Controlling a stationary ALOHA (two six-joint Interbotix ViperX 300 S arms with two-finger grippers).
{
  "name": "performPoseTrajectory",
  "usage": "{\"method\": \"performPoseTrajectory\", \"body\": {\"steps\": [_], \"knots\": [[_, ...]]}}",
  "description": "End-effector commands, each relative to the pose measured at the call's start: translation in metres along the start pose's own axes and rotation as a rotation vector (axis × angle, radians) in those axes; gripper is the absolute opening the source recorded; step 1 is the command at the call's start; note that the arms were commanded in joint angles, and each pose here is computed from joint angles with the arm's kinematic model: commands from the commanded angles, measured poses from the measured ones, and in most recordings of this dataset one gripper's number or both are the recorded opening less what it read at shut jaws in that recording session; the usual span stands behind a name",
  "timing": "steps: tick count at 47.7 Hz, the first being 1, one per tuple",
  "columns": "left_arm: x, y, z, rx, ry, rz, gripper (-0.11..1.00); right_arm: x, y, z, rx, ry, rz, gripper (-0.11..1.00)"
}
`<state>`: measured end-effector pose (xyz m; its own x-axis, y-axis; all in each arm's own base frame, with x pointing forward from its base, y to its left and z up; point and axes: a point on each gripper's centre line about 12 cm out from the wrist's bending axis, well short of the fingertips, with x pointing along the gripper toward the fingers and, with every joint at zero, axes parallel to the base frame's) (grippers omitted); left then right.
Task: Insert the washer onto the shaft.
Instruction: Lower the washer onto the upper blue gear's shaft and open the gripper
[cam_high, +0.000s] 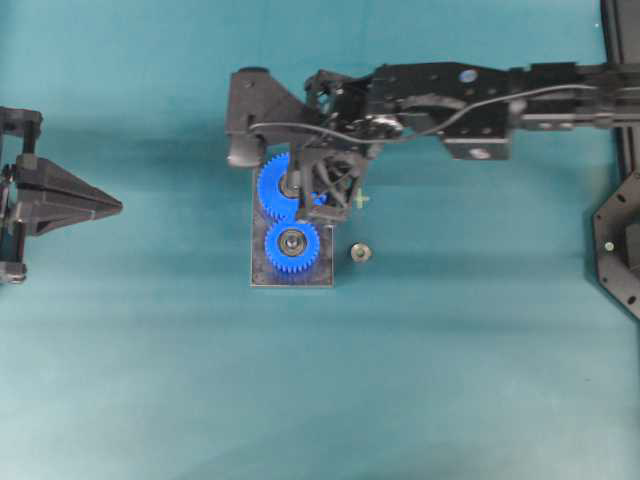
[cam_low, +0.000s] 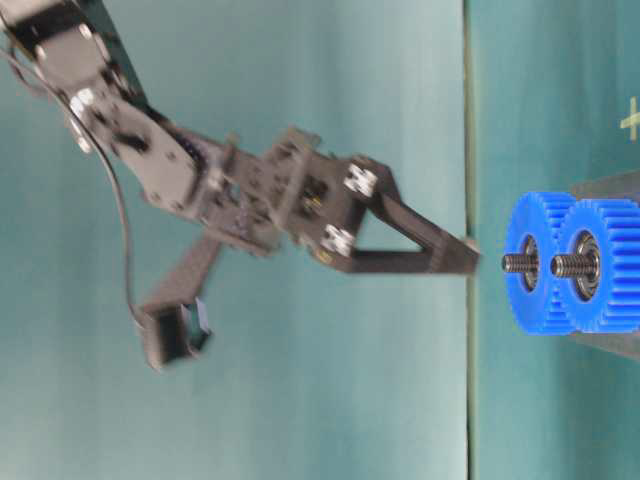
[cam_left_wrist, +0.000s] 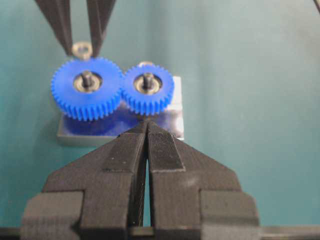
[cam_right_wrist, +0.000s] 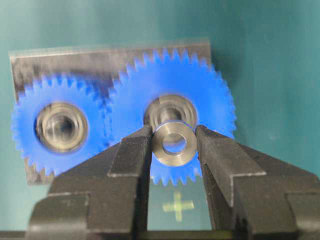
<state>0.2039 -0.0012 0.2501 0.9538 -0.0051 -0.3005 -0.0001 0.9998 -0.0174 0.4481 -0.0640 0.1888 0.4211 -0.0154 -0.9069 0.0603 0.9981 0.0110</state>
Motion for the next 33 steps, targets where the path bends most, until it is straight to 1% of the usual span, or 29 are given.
{"method": "performPoseTrajectory", "body": {"steps": [1, 7, 21, 33], "knots": [[0.001, 0.001, 0.004, 0.001, -0.012, 0.003, 0.0, -0.007, 0.005, 0.011, -0.005, -0.029, 0.005, 0.3], [0.0, 0.001, 0.004, 0.002, -0.014, 0.003, -0.01, -0.002, 0.005, 0.009, -0.006, -0.005, 0.008, 0.3], [0.0, 0.0, 0.004, 0.003, -0.015, 0.001, -0.01, 0.005, 0.004, 0.007, -0.007, 0.012, 0.006, 0.3], [0.0, 0.001, 0.005, 0.001, -0.017, 0.003, -0.01, 0.007, -0.001, 0.006, -0.038, 0.023, -0.028, 0.3]]}}
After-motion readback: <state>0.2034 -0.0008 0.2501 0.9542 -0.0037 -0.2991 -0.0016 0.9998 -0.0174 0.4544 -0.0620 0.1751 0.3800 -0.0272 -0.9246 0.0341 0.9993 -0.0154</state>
